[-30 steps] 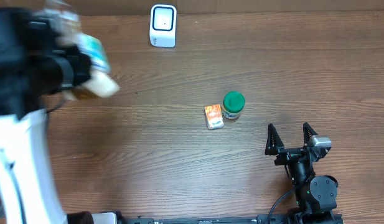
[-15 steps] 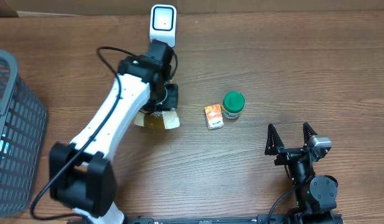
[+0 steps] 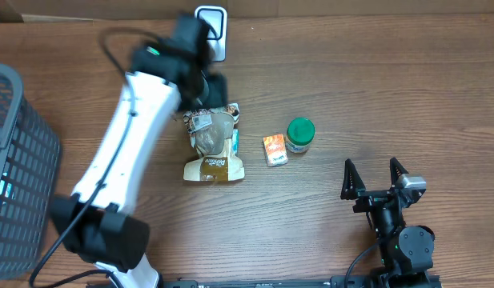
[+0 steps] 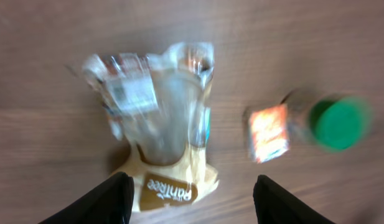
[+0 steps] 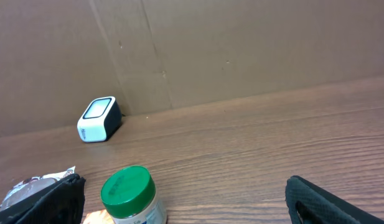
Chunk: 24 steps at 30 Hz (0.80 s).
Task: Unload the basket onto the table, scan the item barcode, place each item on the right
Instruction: 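Present the plastic bag to the scanner and drop it left of the package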
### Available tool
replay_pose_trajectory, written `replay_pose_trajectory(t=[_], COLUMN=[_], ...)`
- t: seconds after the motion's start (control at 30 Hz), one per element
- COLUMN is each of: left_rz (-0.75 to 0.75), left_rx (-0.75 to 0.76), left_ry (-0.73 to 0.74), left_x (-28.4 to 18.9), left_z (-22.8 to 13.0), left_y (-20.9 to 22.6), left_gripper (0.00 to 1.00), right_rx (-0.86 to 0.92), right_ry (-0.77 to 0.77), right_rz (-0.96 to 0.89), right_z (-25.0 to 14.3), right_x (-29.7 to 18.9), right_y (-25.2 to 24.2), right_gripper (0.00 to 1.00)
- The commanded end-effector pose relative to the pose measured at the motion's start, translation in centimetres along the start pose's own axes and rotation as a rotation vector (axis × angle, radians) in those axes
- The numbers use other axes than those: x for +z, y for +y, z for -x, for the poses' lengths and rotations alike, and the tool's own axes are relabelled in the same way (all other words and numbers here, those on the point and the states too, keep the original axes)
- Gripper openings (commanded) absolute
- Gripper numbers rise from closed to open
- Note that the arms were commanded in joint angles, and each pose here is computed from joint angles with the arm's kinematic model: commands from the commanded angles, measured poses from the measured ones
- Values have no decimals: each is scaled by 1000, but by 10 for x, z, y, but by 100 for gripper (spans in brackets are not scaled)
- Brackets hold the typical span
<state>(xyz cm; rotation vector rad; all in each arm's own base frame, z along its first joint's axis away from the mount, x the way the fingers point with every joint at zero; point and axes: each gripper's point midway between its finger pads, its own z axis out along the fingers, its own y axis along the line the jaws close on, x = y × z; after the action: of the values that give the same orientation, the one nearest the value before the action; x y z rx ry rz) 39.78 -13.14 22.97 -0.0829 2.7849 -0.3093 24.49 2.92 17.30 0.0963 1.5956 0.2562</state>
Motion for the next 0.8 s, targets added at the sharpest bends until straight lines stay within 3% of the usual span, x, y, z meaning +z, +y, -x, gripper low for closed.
replay_pose_trajectory(t=[0.0, 0.17, 0.4, 0.53, 0.67, 0.77], left_rz=[0, 122, 263, 352, 417, 433], left_rx=[-42, -270, -722, -918, -1083, -1176], left_ry=[-218, -429, -541, -591, -566, -504], left_x=[-82, -171, -229, -249, -243, -216], left_z=[44, 65, 27, -5, -43, -70], left_y=[31, 132, 282, 352, 404, 434], left_gripper=[64, 67, 69, 71, 89, 93], right_rx=[-4, -4, -4, -4, -4, -4], right_ry=[3, 3, 3, 3, 3, 3], right_rz=[-2, -2, -2, -2, -2, -2], right_z=[-3, -3, -3, -3, -3, -3], right_x=[0, 0, 0, 0, 0, 0], right_y=[-1, -1, -1, -1, -1, -1], right_gripper=[100, 100, 100, 100, 100, 100])
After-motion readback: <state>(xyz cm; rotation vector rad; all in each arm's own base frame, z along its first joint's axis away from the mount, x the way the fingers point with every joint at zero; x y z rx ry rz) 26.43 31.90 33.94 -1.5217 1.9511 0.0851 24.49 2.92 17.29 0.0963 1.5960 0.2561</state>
